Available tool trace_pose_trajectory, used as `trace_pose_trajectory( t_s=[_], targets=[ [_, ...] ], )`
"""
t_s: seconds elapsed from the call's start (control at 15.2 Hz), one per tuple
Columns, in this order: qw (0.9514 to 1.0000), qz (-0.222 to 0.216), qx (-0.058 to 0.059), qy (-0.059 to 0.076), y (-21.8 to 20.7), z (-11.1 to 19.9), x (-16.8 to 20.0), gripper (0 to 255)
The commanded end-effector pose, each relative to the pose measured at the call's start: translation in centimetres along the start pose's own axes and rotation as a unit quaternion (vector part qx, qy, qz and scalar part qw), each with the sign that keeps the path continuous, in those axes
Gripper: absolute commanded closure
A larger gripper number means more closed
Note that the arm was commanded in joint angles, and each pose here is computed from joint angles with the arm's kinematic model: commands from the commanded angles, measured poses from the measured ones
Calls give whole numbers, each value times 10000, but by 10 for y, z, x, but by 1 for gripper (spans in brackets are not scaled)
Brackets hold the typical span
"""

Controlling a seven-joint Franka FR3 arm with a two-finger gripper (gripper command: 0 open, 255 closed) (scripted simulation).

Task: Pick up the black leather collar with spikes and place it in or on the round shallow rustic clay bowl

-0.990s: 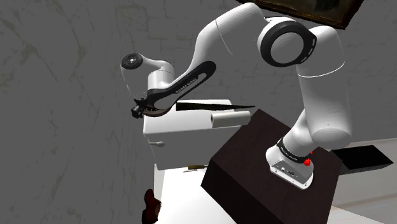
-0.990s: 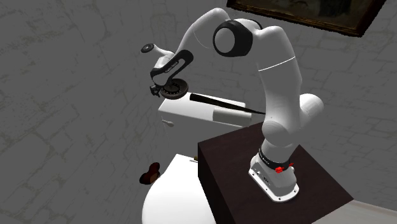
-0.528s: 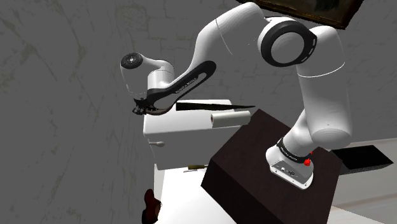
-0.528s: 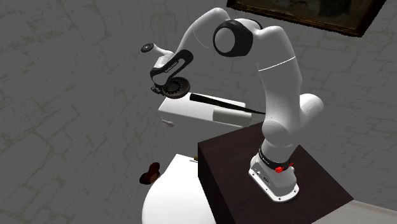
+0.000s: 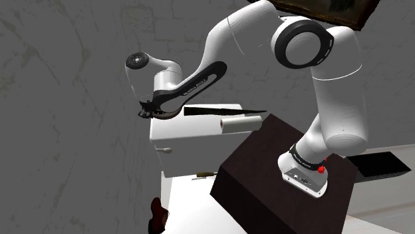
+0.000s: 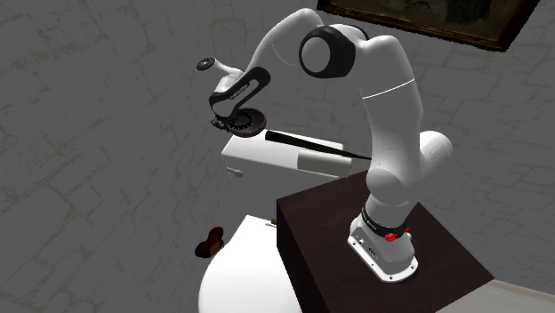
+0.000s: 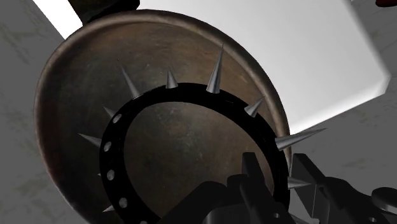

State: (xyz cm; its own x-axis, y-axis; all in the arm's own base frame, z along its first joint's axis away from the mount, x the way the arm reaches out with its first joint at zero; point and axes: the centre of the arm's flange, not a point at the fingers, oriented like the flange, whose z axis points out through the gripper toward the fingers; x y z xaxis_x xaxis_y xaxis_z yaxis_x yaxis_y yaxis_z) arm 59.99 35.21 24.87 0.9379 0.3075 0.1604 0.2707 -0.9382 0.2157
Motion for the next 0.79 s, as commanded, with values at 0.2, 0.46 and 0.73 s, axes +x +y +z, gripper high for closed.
trace_pose_trajectory(
  t_s=[0.2, 0.46, 0.73],
  targets=[
    [10000, 0, -3, -11, 6, -25, 4, 255],
    [10000, 0, -3, -11, 11, -45, 7, 255],
    [10000, 0, -3, -11, 15, -65, 11, 255]
  ],
)
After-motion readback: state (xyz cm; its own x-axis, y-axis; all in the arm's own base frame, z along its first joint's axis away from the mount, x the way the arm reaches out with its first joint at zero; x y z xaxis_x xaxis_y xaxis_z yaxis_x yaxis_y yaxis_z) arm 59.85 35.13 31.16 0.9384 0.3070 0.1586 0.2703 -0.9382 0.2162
